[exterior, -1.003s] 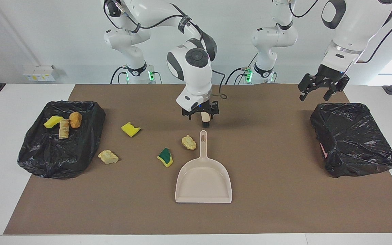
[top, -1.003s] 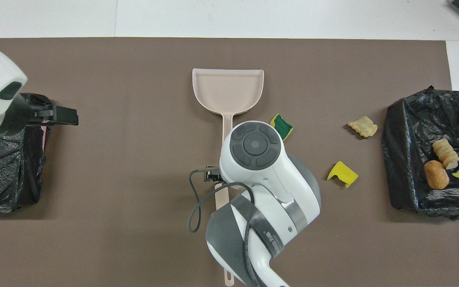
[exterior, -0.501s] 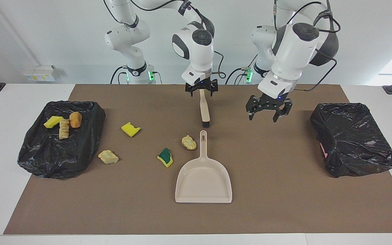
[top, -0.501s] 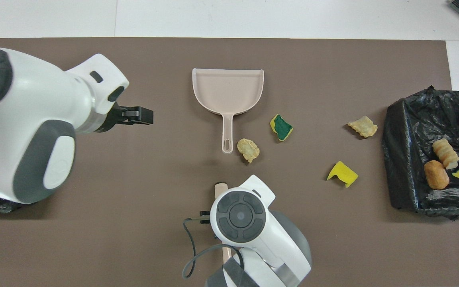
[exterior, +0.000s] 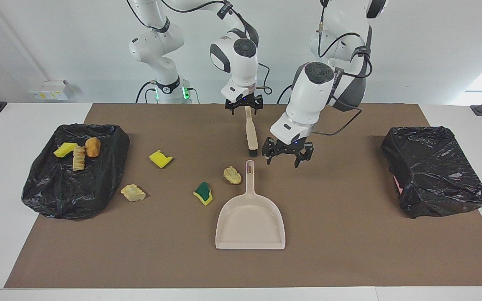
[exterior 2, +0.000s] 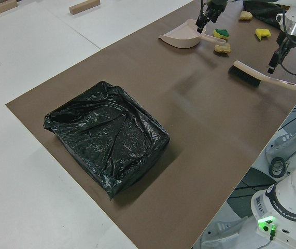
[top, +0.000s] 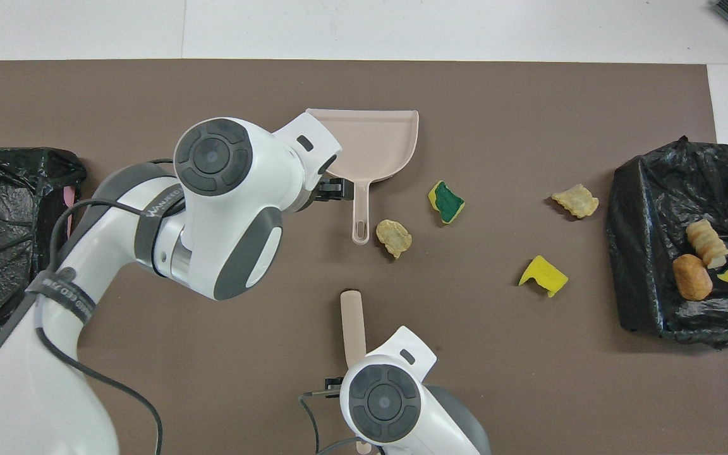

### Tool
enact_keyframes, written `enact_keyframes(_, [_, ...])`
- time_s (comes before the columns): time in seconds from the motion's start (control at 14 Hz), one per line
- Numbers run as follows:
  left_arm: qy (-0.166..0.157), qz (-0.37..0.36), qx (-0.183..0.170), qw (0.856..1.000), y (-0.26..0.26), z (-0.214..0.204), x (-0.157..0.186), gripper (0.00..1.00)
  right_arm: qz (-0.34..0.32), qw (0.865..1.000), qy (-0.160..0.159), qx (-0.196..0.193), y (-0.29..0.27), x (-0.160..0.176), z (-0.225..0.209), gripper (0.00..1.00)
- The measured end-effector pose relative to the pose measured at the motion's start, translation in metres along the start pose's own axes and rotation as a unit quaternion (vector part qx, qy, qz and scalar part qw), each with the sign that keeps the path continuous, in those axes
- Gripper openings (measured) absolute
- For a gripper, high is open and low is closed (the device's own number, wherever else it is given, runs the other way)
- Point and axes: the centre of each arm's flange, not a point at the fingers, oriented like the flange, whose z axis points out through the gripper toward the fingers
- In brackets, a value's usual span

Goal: Sweep and dump trash in bin

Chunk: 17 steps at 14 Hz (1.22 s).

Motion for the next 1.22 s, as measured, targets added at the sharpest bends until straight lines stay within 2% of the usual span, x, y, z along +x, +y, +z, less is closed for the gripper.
enact_keyframes(0.21, [-0.009, 0.007, -0.001, 1.0, 0.016, 0.032, -0.007, 1.0, -0.007, 1.0, -0.005, -0.003, -0.006, -0.008, 0.013, 0.96])
enact_keyframes(0.36, [-0.013, 0.007, -0.001, 1.0, 0.023, 0.051, -0.006, 1.0, -0.004, 1.0, -0.009, 0.001, -0.007, -0.009, 0.016, 0.91])
enact_keyframes(0.43, [-0.014, 0.006, -0.003, 1.0, 0.03, 0.06, -0.003, 1.0, -0.002, 1.0, -0.011, 0.002, -0.007, -0.009, 0.017, 0.85])
enact_keyframes(0.5, [-0.013, 0.006, -0.005, 1.0, 0.038, 0.067, 0.001, 1.0, 0.001, 1.0, -0.014, 0.006, -0.007, -0.008, 0.018, 0.85])
enact_keyframes(0.72, [-0.009, 0.0, -0.006, 1.0, 0.042, 0.078, 0.012, 1.0, 0.005, 1.0, -0.017, 0.01, -0.008, -0.007, 0.021, 0.78])
enact_keyframes(0.93, [-0.009, 0.0, 0.003, 1.0, 0.036, 0.086, 0.016, 1.0, 0.005, 1.0, -0.02, 0.007, -0.008, -0.007, 0.026, 0.75])
enact_keyframes(1.0, [-0.007, 0.004, 0.007, 1.0, 0.036, 0.087, 0.016, 1.0, 0.005, 1.0, -0.021, 0.007, -0.008, -0.007, 0.027, 0.68])
enact_keyframes(1.07, [-0.006, 0.008, 0.01, 1.0, 0.037, 0.086, 0.015, 1.0, 0.005, 1.0, -0.021, 0.007, -0.008, -0.007, 0.027, 0.68])
enact_keyframes(1.15, [-0.005, 0.011, 0.01, 1.0, 0.039, 0.086, 0.015, 1.0, 0.005, 1.0, -0.021, 0.006, -0.008, -0.007, 0.028, 0.62])
enact_keyframes(1.22, [-0.004, 0.012, 0.009, 1.0, 0.041, 0.085, 0.014, 1.0, 0.005, 1.0, -0.022, 0.006, -0.008, -0.007, 0.028, 0.51])
